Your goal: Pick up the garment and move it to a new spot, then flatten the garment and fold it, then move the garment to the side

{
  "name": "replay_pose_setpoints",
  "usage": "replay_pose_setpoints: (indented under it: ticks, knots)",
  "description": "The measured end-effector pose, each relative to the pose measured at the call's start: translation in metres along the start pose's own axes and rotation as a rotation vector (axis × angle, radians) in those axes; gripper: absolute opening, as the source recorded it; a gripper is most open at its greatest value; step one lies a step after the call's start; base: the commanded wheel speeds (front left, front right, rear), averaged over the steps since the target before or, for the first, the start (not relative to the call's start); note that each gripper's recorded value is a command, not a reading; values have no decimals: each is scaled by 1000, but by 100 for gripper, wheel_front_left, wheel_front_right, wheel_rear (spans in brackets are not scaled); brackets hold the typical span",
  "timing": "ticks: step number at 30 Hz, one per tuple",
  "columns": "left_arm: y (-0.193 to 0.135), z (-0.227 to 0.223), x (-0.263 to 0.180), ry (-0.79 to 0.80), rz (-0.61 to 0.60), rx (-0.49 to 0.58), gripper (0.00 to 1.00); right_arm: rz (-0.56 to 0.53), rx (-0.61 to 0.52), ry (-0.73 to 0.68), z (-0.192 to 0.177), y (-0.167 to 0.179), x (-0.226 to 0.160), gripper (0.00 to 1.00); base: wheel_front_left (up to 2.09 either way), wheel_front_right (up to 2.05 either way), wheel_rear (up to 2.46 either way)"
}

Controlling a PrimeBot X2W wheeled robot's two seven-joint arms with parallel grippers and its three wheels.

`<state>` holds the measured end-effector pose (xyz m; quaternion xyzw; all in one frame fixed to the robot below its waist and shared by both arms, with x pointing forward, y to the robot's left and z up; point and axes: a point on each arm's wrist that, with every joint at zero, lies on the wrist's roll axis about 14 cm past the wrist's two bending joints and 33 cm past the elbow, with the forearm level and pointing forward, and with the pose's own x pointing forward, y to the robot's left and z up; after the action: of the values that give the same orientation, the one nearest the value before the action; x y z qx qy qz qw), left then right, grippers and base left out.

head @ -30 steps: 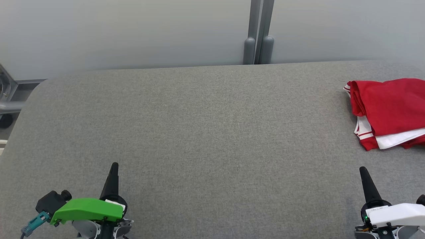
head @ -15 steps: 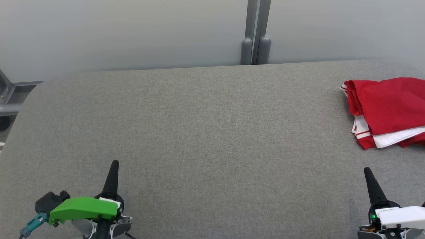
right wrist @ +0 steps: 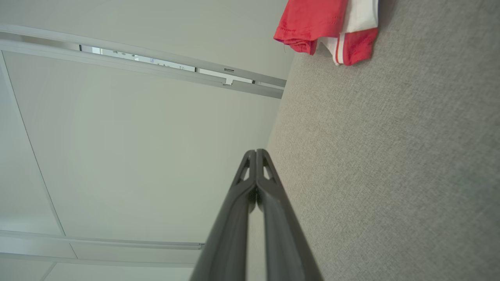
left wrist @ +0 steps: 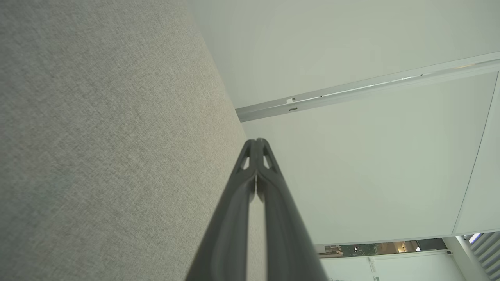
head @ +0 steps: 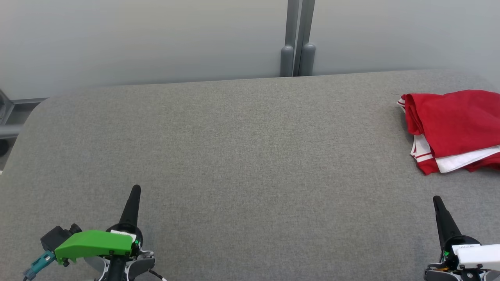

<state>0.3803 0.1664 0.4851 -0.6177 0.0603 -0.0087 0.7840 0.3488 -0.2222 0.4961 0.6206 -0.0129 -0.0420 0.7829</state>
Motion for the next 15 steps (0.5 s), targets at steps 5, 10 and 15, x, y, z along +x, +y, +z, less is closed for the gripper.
replay_pose_setpoints:
  ticks: [5,10,15]
  knots:
    - [-3,-1,1,4,-13,-42,0,1,38,-9,3,0,-2,0,0,0,0]
    - [-6,-2,2,10,-23,-73,0,5,75,-17,6,0,-4,0,0,0,0]
    - [-9,-2,3,16,-34,-112,0,9,113,-26,9,1,-5,0,0,0,0]
